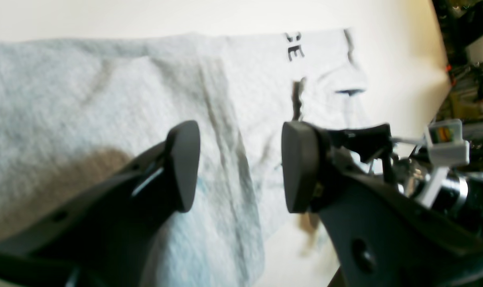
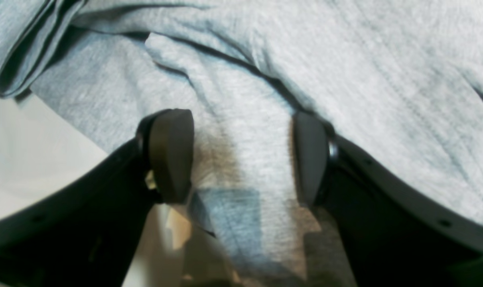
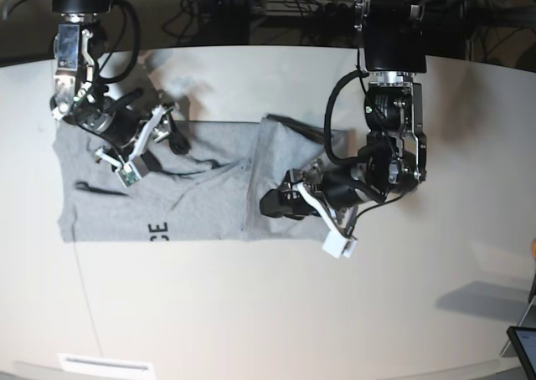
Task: Fold the T-shirt properly
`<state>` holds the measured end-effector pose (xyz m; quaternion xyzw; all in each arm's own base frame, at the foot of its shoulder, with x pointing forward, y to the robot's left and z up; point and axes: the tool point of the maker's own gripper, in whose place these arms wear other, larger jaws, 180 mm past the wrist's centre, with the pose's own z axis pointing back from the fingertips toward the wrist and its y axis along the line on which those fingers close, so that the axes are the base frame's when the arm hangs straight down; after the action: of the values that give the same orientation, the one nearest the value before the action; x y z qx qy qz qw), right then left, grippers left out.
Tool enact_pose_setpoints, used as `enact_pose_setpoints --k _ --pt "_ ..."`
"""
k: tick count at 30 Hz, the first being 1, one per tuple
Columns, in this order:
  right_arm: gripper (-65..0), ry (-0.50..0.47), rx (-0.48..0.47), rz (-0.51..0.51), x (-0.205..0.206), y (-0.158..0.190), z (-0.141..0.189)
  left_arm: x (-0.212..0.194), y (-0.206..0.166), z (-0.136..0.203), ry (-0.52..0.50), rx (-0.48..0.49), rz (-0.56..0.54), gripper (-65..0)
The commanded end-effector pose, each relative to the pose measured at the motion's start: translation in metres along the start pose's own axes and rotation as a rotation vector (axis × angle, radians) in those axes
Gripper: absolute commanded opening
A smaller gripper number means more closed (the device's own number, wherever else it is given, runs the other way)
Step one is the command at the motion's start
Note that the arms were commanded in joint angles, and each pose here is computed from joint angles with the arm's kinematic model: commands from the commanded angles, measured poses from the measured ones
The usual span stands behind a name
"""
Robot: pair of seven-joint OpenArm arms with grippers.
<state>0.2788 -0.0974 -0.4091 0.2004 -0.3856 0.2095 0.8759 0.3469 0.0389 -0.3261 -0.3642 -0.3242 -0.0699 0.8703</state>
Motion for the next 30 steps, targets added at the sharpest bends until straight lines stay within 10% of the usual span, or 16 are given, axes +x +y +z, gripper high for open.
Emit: enact_pose_setpoints --k 1,9,20,30 --pt "-27.7 -0.006 -0.006 0.01 0.004 -0.004 0.002 0.019 -0.009 0.01 -0.062 -0.018 -0.038 -33.3" --pt "-27.7 -0.013 -0.008 0.016 0.007 -0.004 0.003 -0.006 -0.003 0.027 -0.032 0.03 -0.068 -33.4" --pt "-27.3 -0.121 -0.029 0.129 0.055 0.005 0.022 -0.007 0.062 0.072 0.045 0.48 -0.341 -33.4" --pt "-27.1 -0.13 0.001 0.27 0.1 0.026 0.018 -0.032 0.145 0.172 0.093 0.754 -0.246 -33.4"
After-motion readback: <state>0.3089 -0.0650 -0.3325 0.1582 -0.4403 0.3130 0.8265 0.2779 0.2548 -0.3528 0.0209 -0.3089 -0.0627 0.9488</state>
